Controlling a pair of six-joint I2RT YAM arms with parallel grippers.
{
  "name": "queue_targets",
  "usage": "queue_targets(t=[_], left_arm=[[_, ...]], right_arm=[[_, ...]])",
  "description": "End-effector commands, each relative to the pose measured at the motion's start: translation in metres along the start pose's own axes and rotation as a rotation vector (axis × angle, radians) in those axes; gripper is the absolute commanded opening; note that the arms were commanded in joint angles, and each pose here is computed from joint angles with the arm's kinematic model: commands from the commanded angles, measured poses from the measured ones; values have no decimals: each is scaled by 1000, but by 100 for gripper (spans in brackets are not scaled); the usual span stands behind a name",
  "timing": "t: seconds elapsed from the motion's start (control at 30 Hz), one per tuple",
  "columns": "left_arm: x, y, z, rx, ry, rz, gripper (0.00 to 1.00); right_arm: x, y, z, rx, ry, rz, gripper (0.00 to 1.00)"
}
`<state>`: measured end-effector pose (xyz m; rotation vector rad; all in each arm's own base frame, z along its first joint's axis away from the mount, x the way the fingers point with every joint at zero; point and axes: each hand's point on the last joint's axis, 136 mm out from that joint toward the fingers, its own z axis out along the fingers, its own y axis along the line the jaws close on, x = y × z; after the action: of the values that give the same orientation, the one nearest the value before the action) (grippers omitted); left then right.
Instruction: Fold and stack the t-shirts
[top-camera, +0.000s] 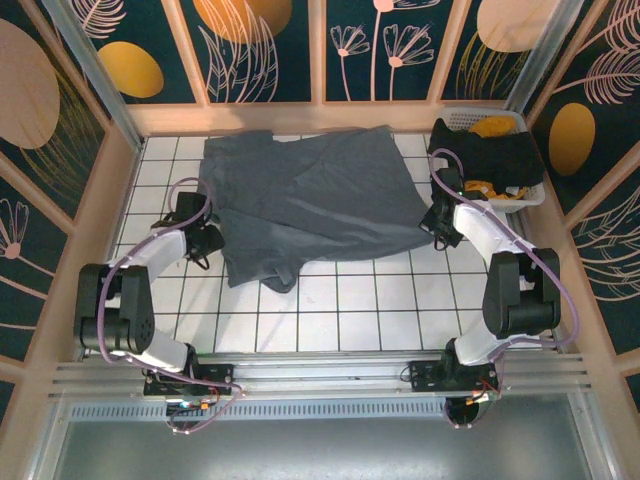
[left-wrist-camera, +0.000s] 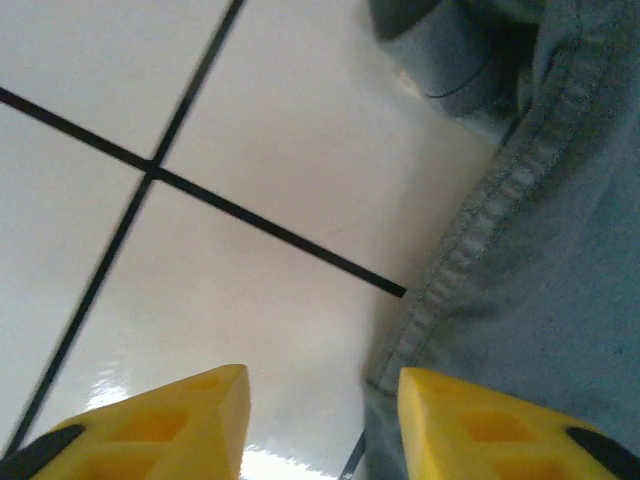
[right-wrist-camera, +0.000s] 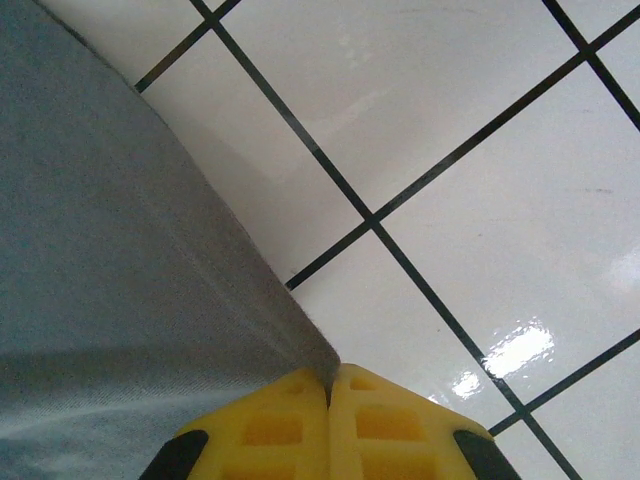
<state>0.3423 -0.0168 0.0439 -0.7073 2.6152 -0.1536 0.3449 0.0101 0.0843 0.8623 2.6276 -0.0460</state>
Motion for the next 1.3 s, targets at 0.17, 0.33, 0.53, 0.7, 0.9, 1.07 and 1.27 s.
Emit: queue_targets(t=[0.17,0.33,0.53,0.7,0.9,1.07,1.27], left_arm=[[-10,-18,30,54,29,6,44],[-2,-27,38,117,54,-26,44],[0,-41,36,176,69,-31,34],[17,-42,36,199,111,-18,22],[2,-43,4,206,37,-65,0],[-50,-66,-62,289,-130,-164,0],[-118,-93,-156,420,-354,-283,0]], right_arm=[[15,-3,9,7,43,-25,0],[17,2,9,-10,47,-19,0],[23,8,10,-24,54,-29,0],[22,16,8,-45,51,-32,0],[13,27,-5,-98,7,-27,0],[-16,49,-44,-225,-116,-18,0],[-84,82,-130,-411,-351,24,0]])
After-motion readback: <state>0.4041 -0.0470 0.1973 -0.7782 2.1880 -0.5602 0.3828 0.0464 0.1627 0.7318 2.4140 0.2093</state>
